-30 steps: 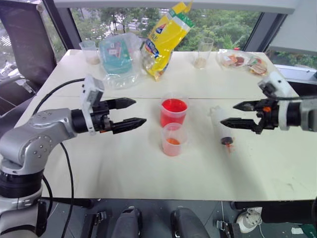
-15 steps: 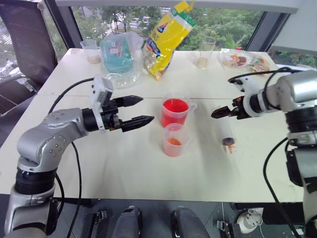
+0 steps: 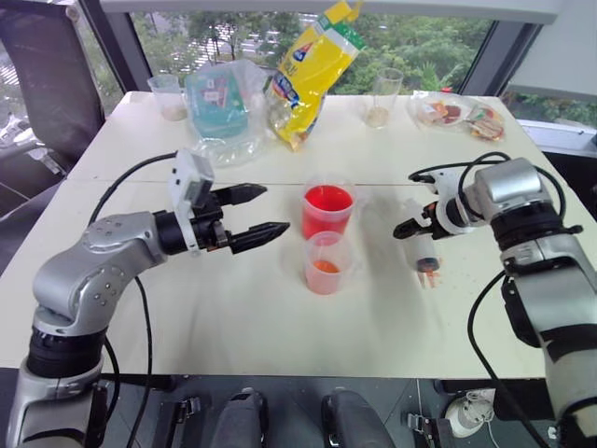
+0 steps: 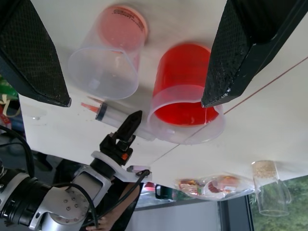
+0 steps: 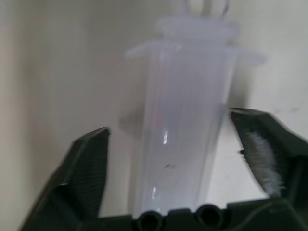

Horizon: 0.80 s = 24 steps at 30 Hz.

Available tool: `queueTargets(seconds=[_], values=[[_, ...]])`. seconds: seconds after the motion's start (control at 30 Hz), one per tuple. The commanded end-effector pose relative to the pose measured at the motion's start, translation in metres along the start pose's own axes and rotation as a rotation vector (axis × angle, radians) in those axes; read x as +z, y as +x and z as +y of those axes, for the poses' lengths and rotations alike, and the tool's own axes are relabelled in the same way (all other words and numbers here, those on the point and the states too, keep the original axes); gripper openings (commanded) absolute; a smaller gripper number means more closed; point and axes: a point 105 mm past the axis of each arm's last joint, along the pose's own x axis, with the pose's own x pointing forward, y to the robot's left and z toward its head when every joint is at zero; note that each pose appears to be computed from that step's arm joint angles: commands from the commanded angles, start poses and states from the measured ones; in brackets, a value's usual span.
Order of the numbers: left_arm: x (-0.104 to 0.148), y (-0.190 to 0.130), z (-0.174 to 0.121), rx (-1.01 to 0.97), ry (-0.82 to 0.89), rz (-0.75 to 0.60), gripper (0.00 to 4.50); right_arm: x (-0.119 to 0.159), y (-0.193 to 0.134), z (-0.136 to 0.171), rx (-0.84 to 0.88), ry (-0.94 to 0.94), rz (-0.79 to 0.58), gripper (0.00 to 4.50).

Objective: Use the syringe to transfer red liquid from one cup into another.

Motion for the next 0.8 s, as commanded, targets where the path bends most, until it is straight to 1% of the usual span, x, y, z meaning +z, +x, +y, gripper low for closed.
queueTargets(seconds=[0.03,0.1,0.23,0.33,0.4,0.47,0.5,0.53,0.57,0.63,0.67,0.73,0.8], values=[[0.013,-0.004,-0.002,0.010,0.056,-0.031,4.50,0.011,-0.005,0.001,-0.004,-0.027,-0.028,2.05],[0.013,-0.004,-0.002,0.009,0.055,-0.031,4.50,0.010,-0.002,0.002,0.001,-0.030,-0.020,1.41],[0.015,-0.004,0.000,0.008,0.055,-0.030,4.50,0.011,-0.003,0.006,0.015,-0.027,-0.019,1.38],[0.016,-0.005,0.002,0.007,0.058,-0.028,4.50,0.023,-0.015,0.005,0.011,-0.009,-0.080,1.38],[0.018,-0.005,0.004,0.006,0.060,-0.027,4.50,0.048,-0.032,0.009,0.011,-0.051,-0.232,1.38],[0.021,-0.005,0.006,0.004,0.064,-0.028,4.50,0.084,-0.061,0.027,0.084,-0.092,-0.481,1.38],[0.023,-0.005,0.008,0.001,0.065,-0.029,4.50,0.107,-0.084,0.038,0.127,-0.110,-0.674,1.38],[0.025,-0.005,0.009,-0.002,0.067,-0.030,4.50,0.123,-0.106,0.048,0.167,-0.115,-0.832,1.38],[0.026,-0.004,0.011,-0.004,0.068,-0.031,4.50,0.131,-0.127,0.063,0.247,-0.125,-0.957,1.38],[0.029,-0.003,0.014,-0.014,0.071,-0.030,4.50,0.136,-0.158,0.090,0.382,-0.159,-1.136,1.38],[0.031,-0.002,0.015,-0.021,0.073,-0.028,4.50,0.136,-0.168,0.101,0.428,-0.180,-1.204,1.38],[0.034,0.000,0.018,-0.032,0.077,-0.026,4.50,0.134,-0.176,0.120,0.501,-0.187,-1.285,1.38],[0.037,0.002,0.020,-0.039,0.082,-0.025,4.50,0.131,-0.176,0.132,0.548,-0.184,-1.334,1.38]])
